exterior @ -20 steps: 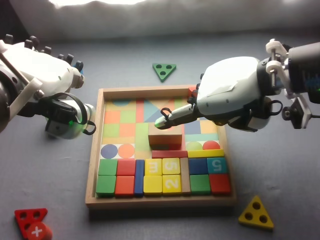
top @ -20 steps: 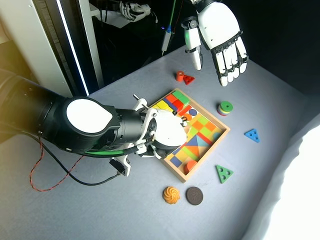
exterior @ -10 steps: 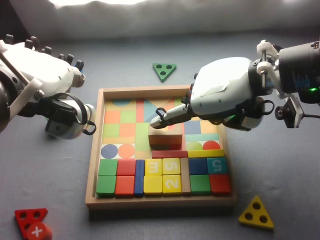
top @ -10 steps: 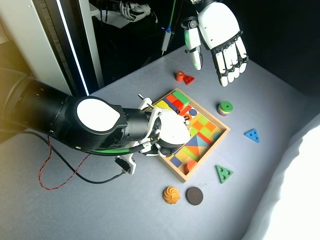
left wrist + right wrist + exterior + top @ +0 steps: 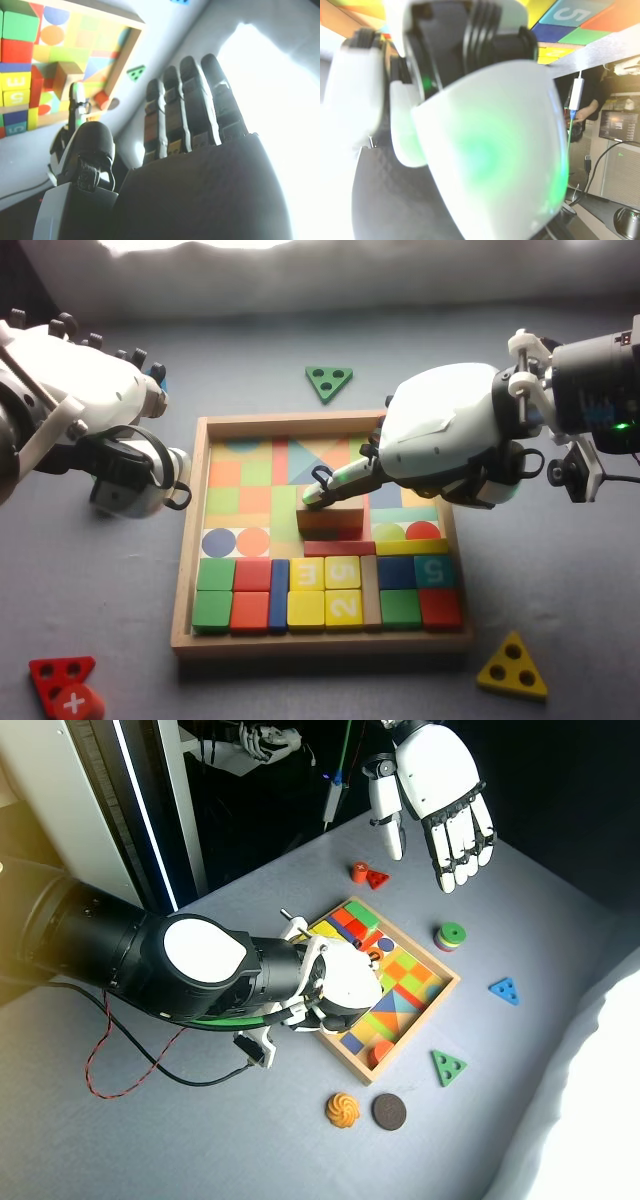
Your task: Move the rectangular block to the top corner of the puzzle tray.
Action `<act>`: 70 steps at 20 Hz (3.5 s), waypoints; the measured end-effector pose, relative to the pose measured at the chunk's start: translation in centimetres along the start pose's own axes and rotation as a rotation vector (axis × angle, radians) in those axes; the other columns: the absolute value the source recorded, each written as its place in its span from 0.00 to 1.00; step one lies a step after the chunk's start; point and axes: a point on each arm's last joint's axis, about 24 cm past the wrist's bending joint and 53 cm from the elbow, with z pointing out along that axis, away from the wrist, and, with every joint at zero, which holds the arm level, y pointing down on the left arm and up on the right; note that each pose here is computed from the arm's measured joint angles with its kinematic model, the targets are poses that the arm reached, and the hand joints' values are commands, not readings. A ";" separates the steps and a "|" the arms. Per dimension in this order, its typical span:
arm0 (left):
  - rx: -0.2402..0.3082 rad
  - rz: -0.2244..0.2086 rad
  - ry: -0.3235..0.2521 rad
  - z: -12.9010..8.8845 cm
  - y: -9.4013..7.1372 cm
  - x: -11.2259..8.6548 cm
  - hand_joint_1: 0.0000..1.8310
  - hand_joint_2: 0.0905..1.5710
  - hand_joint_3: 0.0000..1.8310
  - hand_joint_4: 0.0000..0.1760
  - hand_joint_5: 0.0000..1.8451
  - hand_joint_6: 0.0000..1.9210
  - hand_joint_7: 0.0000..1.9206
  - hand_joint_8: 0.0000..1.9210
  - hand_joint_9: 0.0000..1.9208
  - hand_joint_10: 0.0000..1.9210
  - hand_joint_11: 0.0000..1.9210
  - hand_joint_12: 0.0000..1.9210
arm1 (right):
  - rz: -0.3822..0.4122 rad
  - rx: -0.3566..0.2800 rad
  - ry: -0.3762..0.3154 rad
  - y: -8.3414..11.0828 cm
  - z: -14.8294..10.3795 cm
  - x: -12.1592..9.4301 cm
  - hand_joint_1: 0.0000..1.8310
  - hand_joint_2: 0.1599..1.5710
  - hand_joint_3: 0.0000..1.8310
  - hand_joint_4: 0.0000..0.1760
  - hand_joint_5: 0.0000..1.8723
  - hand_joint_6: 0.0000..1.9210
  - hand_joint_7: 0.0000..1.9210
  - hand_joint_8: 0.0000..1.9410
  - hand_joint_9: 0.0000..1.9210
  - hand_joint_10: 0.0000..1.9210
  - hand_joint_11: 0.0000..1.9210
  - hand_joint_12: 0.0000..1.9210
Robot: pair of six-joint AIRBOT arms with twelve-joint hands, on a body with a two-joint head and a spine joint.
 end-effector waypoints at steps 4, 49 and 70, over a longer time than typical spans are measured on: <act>0.001 0.000 0.000 0.0 0.0 0.0 0.00 0.97 0.00 0.00 0.15 0.00 0.17 0.00 0.16 0.00 0.00 0.33 | 0.006 -0.001 -0.002 0.0 0.0 0.0 0.90 0.41 0.46 0.00 0.13 0.01 0.86 1.00 0.94 1.00 0.94 1.00; 0.000 0.000 0.000 0.0 0.0 0.0 0.00 0.95 0.00 0.00 0.14 0.00 0.17 0.00 0.16 0.00 0.00 0.32 | -0.072 0.002 0.017 -4.8 -3.1 -0.3 0.91 0.46 0.41 0.00 0.13 0.00 0.84 1.00 0.93 1.00 0.93 1.00; -0.001 0.000 0.000 0.0 0.0 0.0 0.00 0.96 0.00 0.00 0.16 0.00 0.19 0.00 0.18 0.00 0.00 0.35 | -0.086 0.058 -0.022 -9.2 -3.9 -2.4 0.91 0.46 0.43 0.00 0.12 0.00 0.82 1.00 0.92 1.00 0.93 1.00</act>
